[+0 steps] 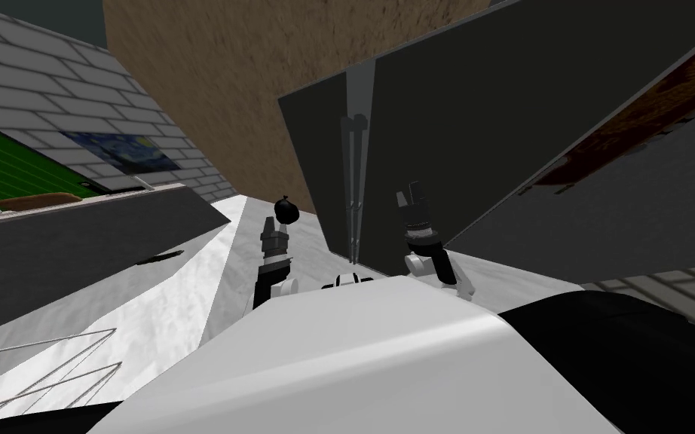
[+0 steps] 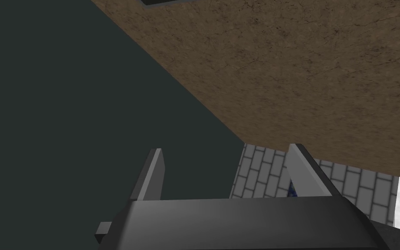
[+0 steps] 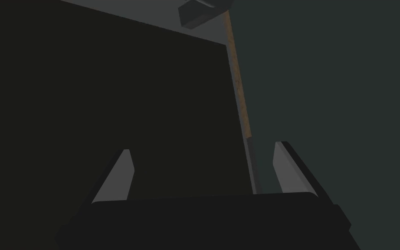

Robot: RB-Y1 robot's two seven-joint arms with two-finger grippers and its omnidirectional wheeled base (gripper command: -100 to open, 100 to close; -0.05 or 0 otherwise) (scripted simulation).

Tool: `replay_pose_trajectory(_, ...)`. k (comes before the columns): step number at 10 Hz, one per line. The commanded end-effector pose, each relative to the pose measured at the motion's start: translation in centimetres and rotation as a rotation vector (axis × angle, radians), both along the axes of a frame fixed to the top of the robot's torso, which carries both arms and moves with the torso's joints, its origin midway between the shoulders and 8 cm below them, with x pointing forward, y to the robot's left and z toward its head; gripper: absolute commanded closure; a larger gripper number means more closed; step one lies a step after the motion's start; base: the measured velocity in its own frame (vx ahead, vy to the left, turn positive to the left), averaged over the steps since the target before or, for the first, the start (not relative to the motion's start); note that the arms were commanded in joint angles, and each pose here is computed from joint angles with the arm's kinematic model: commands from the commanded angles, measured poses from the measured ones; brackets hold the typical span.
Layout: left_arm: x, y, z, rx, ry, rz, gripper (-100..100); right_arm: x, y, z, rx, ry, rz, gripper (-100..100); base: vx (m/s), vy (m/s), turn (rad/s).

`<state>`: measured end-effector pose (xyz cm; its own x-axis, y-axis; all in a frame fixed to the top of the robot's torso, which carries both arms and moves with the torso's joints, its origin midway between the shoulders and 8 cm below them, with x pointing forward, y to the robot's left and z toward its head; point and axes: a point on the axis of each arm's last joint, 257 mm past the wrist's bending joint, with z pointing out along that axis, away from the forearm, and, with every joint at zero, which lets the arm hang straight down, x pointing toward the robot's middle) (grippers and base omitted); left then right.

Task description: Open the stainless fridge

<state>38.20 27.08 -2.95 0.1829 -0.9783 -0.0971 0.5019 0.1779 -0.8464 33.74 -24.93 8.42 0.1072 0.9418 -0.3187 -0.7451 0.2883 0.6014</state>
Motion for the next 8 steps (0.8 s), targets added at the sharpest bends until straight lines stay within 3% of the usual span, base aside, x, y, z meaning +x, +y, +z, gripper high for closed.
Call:
replay_pose_trajectory(1,0.0,0.0,0.0,0.0,0.0,0.0,0,0.4,0.5,0.3,-0.075,0.0,0.009,-100,0.071,0.048,-0.102)
replay_pose_trajectory(8,0.0,0.0,0.0,0.0,0.0,0.0,0,1.5,1.6,2.4,-0.311,-0.03,0.006,-100,0.082,0.065,-0.142)
